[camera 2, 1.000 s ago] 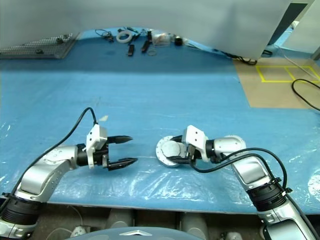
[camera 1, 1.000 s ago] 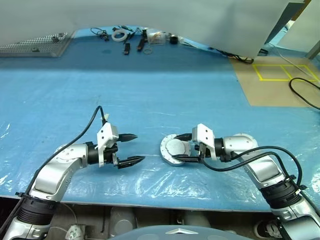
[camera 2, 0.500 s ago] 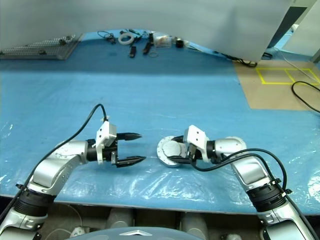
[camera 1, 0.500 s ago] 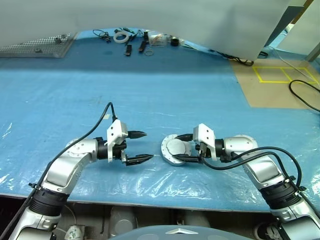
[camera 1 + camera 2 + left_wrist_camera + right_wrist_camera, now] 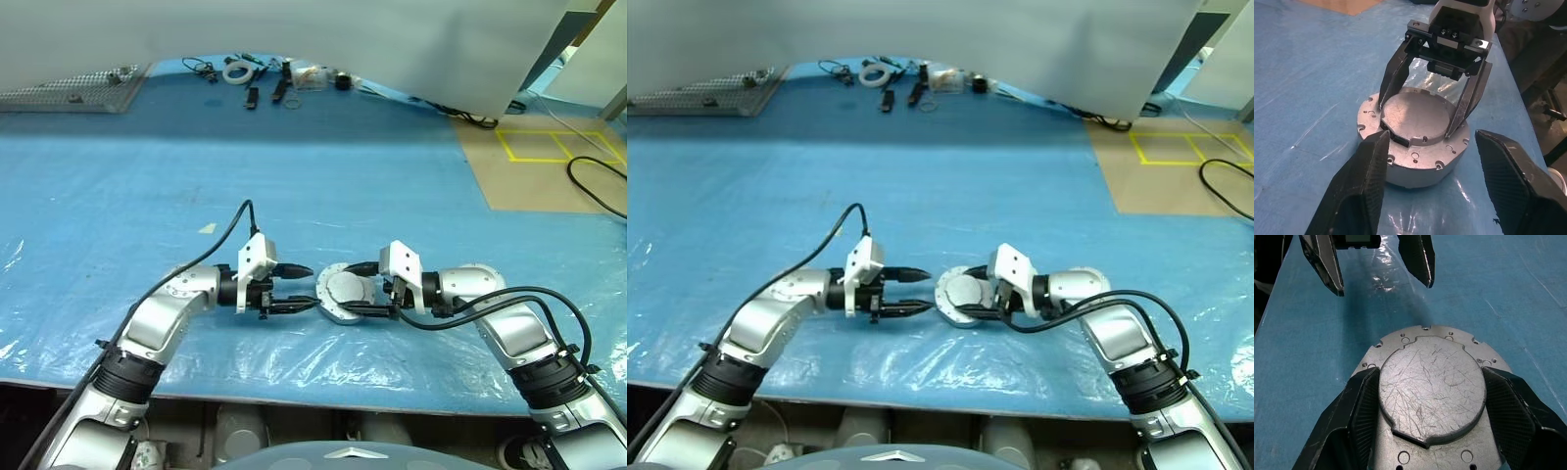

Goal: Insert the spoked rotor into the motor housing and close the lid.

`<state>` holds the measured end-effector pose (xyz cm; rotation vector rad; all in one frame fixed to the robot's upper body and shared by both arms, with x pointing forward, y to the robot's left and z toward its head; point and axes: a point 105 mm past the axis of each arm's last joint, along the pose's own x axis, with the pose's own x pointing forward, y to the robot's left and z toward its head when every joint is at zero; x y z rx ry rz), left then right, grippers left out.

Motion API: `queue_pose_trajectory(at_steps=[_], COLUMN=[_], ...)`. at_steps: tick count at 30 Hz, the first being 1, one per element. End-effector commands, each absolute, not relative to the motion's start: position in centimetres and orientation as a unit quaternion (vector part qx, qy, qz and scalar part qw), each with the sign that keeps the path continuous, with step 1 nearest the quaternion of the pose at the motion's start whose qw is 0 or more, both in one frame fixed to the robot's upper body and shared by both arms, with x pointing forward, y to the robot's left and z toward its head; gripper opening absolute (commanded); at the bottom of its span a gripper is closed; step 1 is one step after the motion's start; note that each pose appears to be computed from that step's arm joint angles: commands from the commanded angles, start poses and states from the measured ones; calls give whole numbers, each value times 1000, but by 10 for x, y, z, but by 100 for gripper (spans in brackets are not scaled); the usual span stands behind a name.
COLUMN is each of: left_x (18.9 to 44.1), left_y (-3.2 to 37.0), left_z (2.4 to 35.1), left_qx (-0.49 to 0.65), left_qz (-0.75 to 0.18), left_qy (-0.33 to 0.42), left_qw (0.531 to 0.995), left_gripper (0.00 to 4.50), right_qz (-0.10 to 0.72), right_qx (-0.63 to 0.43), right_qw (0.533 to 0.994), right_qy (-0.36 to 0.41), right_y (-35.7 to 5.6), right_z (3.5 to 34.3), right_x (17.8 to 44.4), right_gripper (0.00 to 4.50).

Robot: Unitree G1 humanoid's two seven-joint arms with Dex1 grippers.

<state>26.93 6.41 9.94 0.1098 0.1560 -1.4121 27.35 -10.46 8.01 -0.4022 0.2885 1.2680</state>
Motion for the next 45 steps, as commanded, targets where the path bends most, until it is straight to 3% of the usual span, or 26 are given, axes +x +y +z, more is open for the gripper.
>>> queue_pose_trajectory(at_steps=[1,2,5,12,45], left_x=[272,272,271,275,280], left_y=[58,56,54,51,44], left_z=[102,102,101,96,66], left_qx=[70,68,63,72,143], left_qz=[-653,-657,-663,-656,-660], left_qy=[54,57,59,62,84], left_qw=[752,749,743,749,732], left_gripper=[294,294,238,4,4], right_qz=[563,563,564,558,555], right_qx=[-179,-180,-179,-181,-174], right_qw=[787,787,786,790,794], right_qy=[177,177,177,178,179], right_y=[-117,-117,-116,-119,-118], right_z=[63,63,63,64,67], right_x=[274,274,273,275,272], right_gripper=[294,294,294,294,294])
